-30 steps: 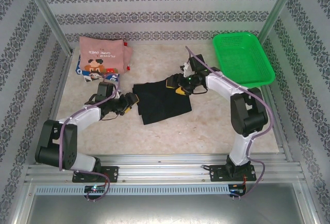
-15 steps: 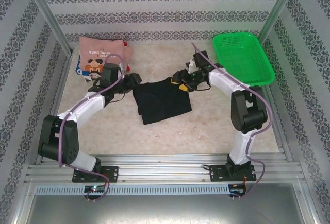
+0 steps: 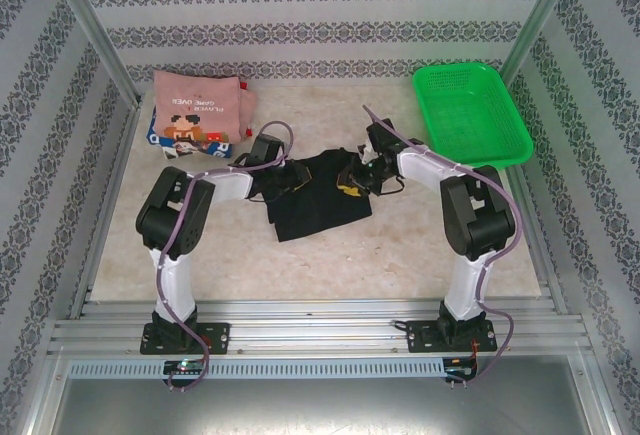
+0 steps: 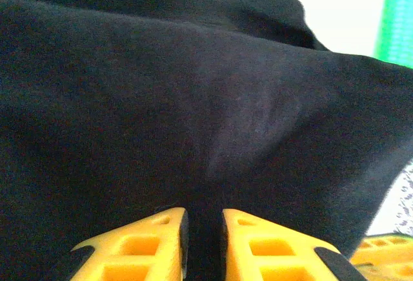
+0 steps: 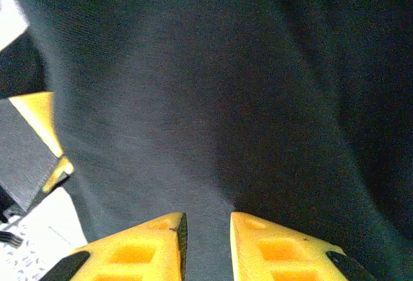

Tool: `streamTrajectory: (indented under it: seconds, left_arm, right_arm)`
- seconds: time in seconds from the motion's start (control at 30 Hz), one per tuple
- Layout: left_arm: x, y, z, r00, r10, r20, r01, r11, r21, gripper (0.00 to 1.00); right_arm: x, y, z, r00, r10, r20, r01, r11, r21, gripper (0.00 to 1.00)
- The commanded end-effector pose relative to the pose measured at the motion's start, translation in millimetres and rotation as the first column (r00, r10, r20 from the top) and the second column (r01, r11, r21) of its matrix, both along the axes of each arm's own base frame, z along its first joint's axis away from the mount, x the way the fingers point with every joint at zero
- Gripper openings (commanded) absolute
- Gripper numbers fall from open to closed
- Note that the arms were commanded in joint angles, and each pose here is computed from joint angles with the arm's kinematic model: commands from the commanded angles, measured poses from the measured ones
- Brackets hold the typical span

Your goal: Fold and stack the t-shirts

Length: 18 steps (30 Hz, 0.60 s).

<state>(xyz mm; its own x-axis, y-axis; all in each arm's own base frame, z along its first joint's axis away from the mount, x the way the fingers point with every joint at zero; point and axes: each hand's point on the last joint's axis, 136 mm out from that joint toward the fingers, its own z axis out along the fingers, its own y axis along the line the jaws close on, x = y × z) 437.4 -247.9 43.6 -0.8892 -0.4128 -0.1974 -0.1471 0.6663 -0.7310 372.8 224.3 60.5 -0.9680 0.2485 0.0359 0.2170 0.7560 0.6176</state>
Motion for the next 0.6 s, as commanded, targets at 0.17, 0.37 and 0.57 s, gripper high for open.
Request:
streamTrajectory:
  seconds: [0.17,0.37,0.57]
  left_arm:
    - [32.8,47.2,-14.1,0.990,0.124,0.064,-0.133,0.978,0.160,0.21]
    - [35.9,69.4,-13.3,0.989,0.122,0.086,-0.141,0.949,0.280,0.20]
    - [39.2,81.3,-4.7,0.988,0.105,0.115,-0.137,0.934,0.330,0.20]
  right_arm:
    - [-43.6,-48.1,-61.1,0.983,-0.083,-0.166,0.036,0.963,-0.267,0.20]
    - [-62.9,-73.2,-70.3,0.965,-0.145,-0.217,0.064,0.938,-0.340,0.20]
    - [-67.8,-89.0,-67.8,0.956,-0.203,-0.210,0.123,0.932,-0.340,0.24]
